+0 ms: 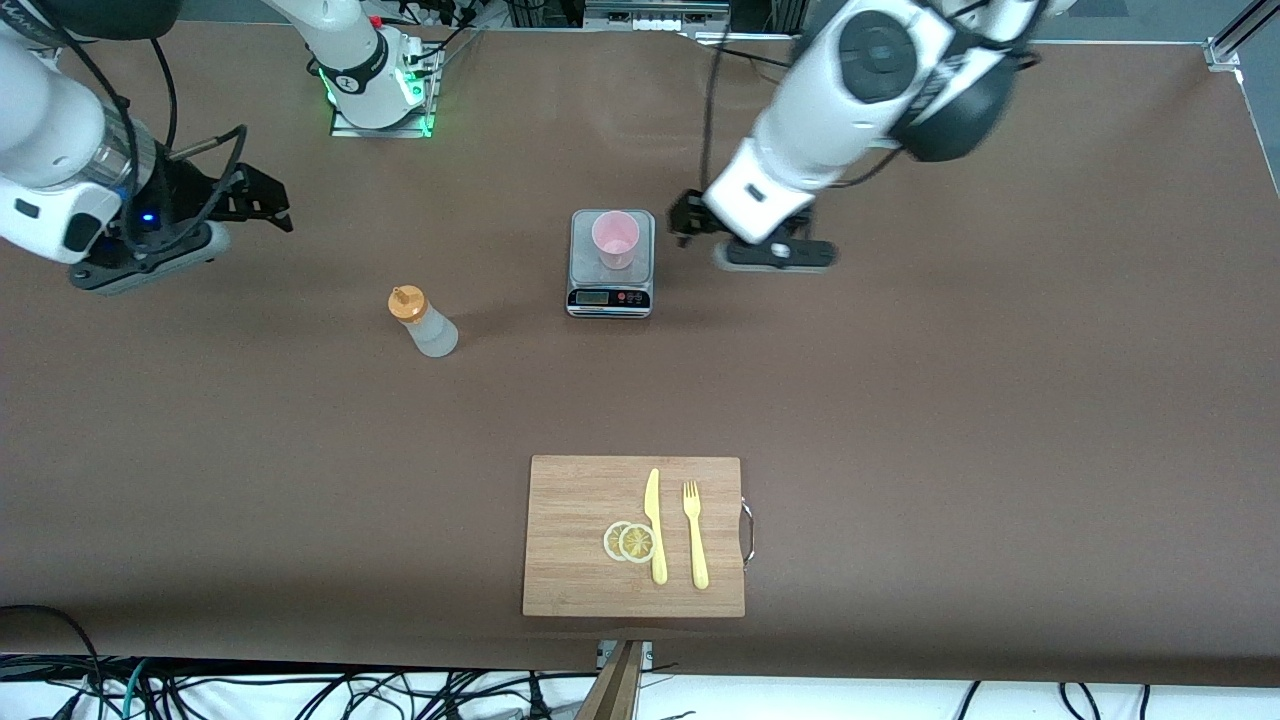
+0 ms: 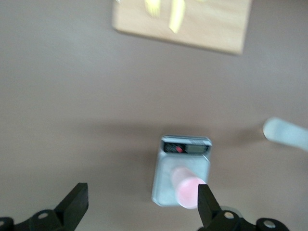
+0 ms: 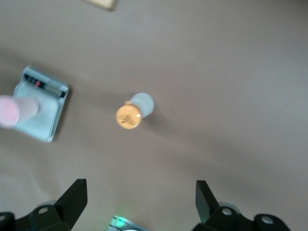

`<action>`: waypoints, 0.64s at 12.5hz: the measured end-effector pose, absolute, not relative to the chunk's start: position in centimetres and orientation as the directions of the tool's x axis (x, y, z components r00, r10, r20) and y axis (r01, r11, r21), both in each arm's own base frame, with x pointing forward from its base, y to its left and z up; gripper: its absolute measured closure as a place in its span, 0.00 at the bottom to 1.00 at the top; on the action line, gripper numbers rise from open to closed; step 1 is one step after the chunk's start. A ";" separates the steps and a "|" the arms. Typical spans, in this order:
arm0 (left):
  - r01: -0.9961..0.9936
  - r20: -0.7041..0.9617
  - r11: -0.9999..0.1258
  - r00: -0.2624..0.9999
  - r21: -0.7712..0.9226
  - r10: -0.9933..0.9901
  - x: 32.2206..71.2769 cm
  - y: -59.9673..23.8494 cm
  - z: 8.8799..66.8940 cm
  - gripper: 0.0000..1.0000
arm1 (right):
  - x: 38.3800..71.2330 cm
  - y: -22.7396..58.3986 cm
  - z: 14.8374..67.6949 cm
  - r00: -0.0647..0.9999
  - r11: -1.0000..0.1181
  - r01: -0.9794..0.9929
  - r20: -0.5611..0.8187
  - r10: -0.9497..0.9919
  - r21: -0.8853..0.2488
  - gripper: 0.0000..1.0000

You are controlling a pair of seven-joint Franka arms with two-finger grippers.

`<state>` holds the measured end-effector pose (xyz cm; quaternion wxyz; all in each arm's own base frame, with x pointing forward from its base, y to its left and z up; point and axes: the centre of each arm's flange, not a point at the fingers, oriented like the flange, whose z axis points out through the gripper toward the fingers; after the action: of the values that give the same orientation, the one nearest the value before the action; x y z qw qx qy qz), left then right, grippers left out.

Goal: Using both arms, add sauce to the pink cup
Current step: 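Release the cup on the scale while the right gripper reaches the bottle, then grasp the white squeeze bottle with the right gripper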

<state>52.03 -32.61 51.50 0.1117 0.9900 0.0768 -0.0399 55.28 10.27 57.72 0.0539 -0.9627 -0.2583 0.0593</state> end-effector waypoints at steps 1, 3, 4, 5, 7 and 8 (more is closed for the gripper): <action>0.170 -0.095 -0.967 0.983 0.192 0.154 53.1 -29.0 53.2 0.00 | 55.3 10.4 57.3 0.807 -0.804 0.572 -0.062 0.587 -0.165 0.00; 0.148 -0.119 -0.975 0.984 0.164 0.130 54.6 -22.0 56.3 0.00 | 55.5 10.2 55.8 0.705 -0.694 0.693 -0.017 0.709 -0.195 0.00; 0.121 -0.123 -0.981 0.987 0.150 0.104 55.3 -18.7 57.2 0.00 | 55.5 9.9 55.0 0.657 -0.643 0.737 -0.004 0.754 -0.209 0.00; 0.086 -0.118 -0.988 0.990 0.130 0.071 55.9 -15.7 57.8 0.00 | 55.6 9.5 54.0 0.613 -0.595 0.771 0.015 0.790 -0.228 0.00; 0.022 -0.111 -0.996 0.994 0.082 0.013 56.6 -10.9 58.4 0.00 | 56.0 8.5 51.8 0.531 -0.496 0.828 0.082 0.844 -0.262 0.00; -0.007 -0.113 -0.998 0.993 0.063 -0.015 56.8 -9.0 58.5 0.00 | 56.1 7.8 50.8 0.485 -0.439 0.854 0.122 0.866 -0.280 0.00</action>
<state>56.81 -9.01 58.52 0.0314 0.9979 -0.0055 -0.0570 56.11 7.78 50.75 0.1531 -0.8479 -0.5072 0.0195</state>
